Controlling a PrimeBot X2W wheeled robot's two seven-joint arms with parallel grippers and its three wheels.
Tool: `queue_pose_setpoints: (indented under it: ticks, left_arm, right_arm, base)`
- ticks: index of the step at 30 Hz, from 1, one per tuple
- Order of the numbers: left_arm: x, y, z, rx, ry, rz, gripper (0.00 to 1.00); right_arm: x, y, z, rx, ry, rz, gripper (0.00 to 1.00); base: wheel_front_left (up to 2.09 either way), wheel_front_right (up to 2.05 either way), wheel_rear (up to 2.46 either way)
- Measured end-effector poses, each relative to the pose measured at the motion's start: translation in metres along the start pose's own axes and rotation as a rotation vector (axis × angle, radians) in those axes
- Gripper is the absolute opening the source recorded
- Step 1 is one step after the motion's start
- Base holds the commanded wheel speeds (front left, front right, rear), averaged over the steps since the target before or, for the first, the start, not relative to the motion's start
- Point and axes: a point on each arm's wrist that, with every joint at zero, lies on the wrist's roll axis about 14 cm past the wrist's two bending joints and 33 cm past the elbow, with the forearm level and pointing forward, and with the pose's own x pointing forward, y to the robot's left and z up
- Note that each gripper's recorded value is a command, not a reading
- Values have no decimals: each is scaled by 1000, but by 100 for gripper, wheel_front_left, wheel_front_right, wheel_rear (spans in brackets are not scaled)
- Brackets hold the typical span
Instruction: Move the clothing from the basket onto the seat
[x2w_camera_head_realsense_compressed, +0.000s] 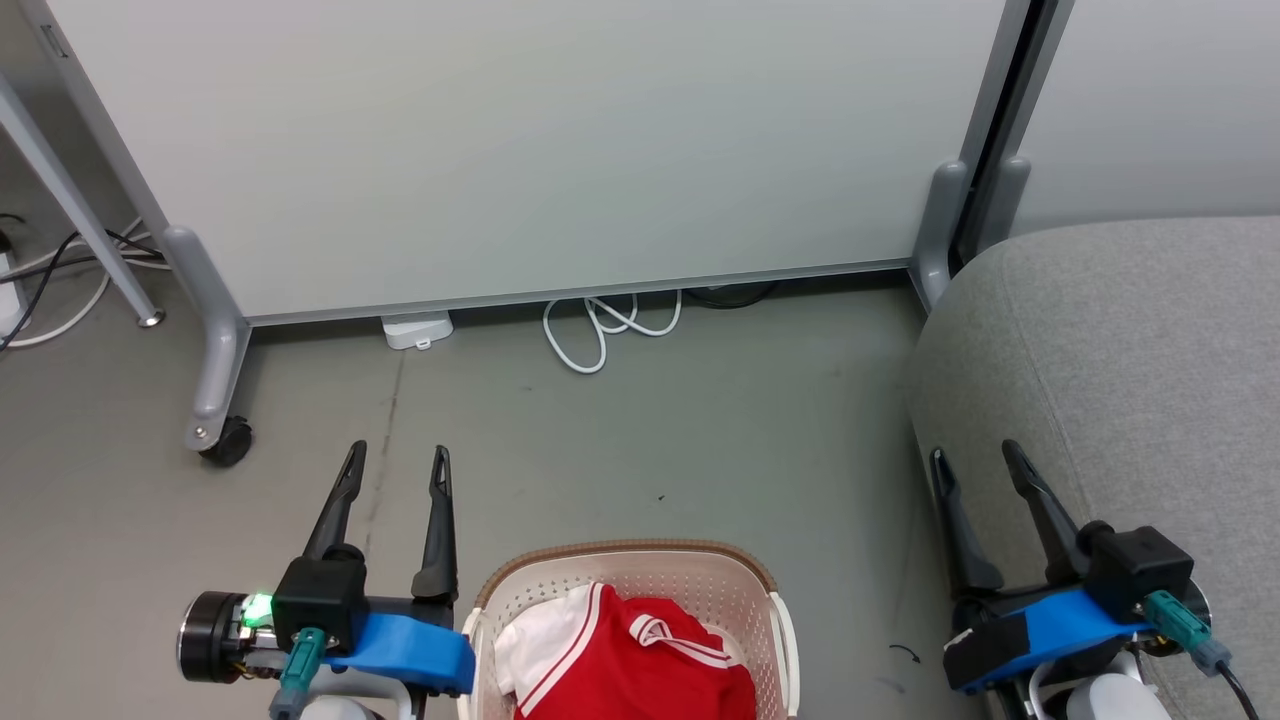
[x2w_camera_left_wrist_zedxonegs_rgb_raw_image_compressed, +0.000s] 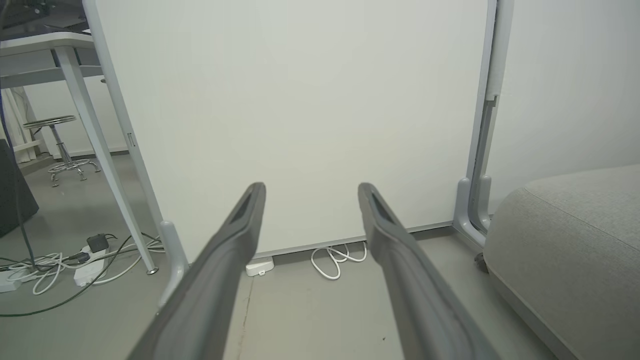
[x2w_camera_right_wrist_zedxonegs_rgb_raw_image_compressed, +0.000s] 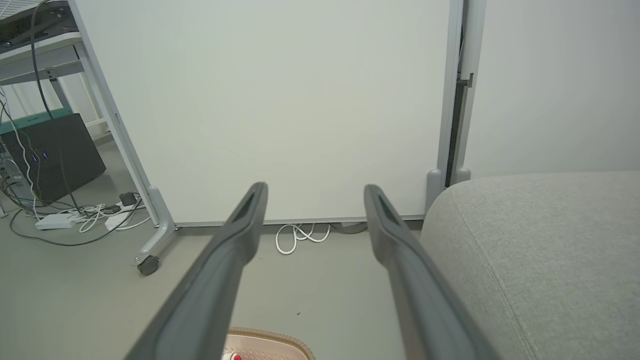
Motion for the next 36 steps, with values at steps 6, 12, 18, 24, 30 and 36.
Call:
queue_pose_setpoints:
  ticks: [6,12,18,24,30,36]
  left_arm:
    - [0,0,-1,4,2,0,100]
    - [-1,2,-3,-27,6,8,100]
    - [-2,5,-6,-50,17,14,100]
    - [-3,5,-8,-57,22,13,100]
    - [-3,5,-9,-59,25,14,100]
    - [-2,4,-11,-62,30,10,100]
  right_arm:
    - [1,1,0,-15,1,4,100]
    - [0,-1,-2,-14,6,1,100]
    - [-1,-2,-6,2,17,-6,100]
    - [-1,-2,-7,5,20,-6,100]
    - [-1,-1,-7,5,21,-5,100]
    - [0,-1,-9,6,25,-4,100]
  base:
    - [0,0,0]
    - [0,0,0]
    - [0,0,0]
    - [0,0,0]
    - [0,0,0]
    - [0,0,0]
